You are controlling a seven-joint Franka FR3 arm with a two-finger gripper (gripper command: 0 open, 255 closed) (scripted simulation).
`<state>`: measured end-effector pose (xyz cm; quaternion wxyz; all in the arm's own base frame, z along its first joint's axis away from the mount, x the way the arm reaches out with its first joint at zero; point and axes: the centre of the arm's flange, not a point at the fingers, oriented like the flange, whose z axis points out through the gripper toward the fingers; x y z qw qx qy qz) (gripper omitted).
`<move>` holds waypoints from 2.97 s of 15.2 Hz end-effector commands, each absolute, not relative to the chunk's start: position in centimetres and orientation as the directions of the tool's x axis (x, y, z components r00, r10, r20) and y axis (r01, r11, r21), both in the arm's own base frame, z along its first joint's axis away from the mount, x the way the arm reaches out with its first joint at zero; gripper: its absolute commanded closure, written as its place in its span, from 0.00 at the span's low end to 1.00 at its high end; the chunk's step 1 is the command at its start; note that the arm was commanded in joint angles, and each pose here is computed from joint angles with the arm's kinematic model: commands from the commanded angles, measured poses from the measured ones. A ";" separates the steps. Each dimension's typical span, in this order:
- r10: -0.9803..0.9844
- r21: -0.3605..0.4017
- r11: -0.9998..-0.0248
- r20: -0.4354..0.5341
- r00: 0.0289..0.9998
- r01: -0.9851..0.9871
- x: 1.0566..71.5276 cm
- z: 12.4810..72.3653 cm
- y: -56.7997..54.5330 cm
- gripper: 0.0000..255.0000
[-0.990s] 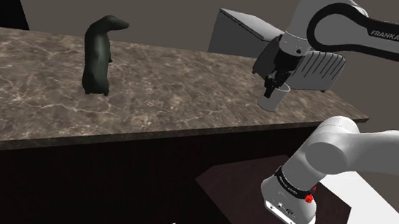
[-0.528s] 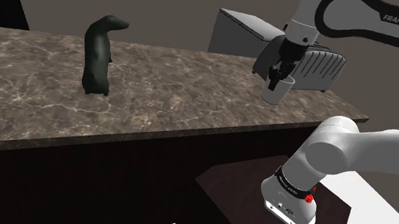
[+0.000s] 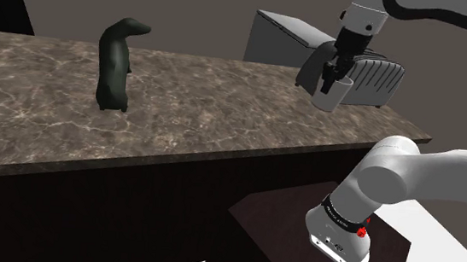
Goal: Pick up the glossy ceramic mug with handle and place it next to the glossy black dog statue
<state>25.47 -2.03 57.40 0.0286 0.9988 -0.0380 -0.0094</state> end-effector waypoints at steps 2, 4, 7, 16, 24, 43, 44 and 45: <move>-0.077 0.058 -0.995 -0.017 0.997 -0.075 25.4 59.0 -2.0 1.00; -0.077 0.058 -0.995 -0.017 0.997 -0.075 25.4 60.0 -2.0 1.00; -0.077 0.058 -0.995 -0.017 0.997 -0.075 25.4 61.6 -2.0 1.00; -0.077 0.058 -0.995 -0.017 0.997 -0.075 25.4 66.4 -2.0 1.00; -0.077 0.058 -0.995 -0.017 0.997 -0.075 25.4 70.6 -2.0 1.00; -0.077 0.058 -0.995 -0.017 0.997 -0.075 30.9 76.5 5.5 1.00; -0.077 0.058 -0.995 -0.017 0.997 -0.075 31.7 76.5 6.5 1.00; -0.077 0.058 -0.995 -0.017 0.997 -0.075 32.5 76.5 7.6 1.00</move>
